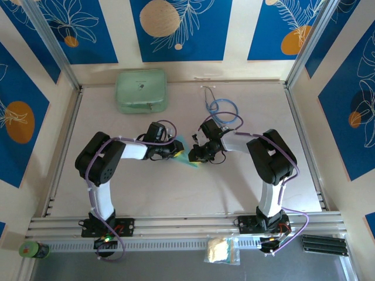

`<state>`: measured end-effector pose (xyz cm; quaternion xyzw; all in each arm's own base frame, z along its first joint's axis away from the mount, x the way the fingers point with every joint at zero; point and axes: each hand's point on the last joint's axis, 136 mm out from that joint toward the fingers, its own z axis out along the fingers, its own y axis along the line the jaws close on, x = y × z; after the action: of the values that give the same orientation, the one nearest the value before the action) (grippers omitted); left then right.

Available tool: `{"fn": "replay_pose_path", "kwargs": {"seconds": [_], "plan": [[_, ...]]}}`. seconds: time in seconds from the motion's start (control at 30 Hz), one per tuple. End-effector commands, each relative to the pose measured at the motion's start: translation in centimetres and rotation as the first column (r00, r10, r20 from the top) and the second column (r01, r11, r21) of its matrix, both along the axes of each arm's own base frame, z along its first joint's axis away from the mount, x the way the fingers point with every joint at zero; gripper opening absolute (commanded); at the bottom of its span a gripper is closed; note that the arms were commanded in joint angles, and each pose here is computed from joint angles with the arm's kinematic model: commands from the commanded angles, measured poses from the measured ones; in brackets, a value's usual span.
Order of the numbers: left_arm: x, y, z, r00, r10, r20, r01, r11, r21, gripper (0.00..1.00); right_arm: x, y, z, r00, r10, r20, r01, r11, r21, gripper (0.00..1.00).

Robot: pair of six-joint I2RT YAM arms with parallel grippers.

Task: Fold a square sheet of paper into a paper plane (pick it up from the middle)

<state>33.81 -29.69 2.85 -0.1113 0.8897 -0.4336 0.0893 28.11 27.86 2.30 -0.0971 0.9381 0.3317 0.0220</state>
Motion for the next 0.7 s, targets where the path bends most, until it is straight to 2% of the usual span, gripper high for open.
{"fn": "replay_pose_path", "kwargs": {"seconds": [0.0, 0.33, 0.67], "plan": [[-0.1, 0.2, -1.0, 1.0, 0.004, -0.019, -0.003, 0.999, 0.041, 0.18, -0.5, 0.0, 2.4, 1.0, 0.012, -0.002, -0.012, 0.999, 0.041, 0.19], [-0.4, 0.4, -1.4, 1.0, 0.003, -0.028, -0.002, 0.999, 0.048, 0.18, -2.6, -0.9, 1.7, 0.998, 0.002, -0.067, 0.0, 1.0, 0.03, 0.19], [-0.7, 0.7, -2.2, 0.998, 0.012, -0.054, -0.009, 0.998, 0.068, 0.18, -2.8, -1.7, -0.3, 0.996, -0.01, -0.091, 0.008, 1.0, -0.024, 0.19]]}}
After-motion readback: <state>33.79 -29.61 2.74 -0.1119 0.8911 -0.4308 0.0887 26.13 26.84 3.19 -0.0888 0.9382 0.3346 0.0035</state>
